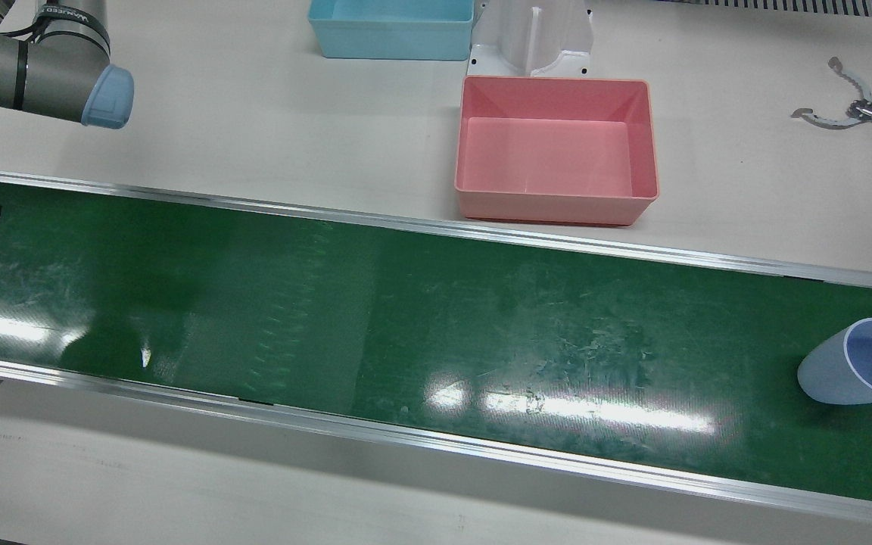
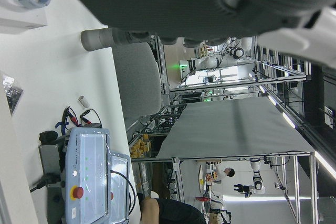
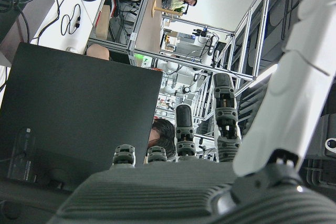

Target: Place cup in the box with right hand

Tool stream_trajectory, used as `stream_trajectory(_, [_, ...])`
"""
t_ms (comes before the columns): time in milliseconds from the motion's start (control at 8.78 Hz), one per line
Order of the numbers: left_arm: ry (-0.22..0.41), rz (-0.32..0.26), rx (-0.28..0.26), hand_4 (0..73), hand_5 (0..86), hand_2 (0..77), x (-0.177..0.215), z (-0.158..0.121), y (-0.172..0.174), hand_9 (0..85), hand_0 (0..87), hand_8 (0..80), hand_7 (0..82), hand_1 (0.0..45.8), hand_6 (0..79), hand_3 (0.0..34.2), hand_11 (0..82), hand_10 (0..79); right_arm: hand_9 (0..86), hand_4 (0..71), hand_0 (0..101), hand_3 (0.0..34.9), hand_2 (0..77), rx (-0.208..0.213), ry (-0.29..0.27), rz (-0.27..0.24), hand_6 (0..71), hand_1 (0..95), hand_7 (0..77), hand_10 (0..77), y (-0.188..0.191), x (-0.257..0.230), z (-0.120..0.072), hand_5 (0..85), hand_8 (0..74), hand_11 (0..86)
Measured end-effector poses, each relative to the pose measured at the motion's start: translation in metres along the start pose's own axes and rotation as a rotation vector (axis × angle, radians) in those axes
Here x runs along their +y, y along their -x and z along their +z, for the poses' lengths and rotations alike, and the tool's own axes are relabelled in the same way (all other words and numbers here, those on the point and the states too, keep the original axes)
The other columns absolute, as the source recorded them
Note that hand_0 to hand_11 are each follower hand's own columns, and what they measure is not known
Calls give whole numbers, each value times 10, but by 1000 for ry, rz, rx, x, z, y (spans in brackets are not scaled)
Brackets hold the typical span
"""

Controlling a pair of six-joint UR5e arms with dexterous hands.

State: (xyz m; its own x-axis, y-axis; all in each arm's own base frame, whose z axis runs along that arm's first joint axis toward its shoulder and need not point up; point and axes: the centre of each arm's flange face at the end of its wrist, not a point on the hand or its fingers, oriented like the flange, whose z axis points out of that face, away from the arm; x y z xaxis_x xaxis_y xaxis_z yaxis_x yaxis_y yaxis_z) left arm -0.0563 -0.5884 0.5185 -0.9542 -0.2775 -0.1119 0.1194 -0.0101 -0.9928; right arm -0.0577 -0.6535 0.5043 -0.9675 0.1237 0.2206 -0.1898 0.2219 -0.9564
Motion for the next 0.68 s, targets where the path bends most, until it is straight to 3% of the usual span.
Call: stream_trajectory(683, [0, 0, 0, 0, 0, 5, 0, 0, 0, 0, 0, 0, 0, 5, 0, 0, 0, 0, 65, 251, 528, 74, 5, 1, 0, 0, 65, 82, 387, 33, 0, 0, 0, 44, 5, 65])
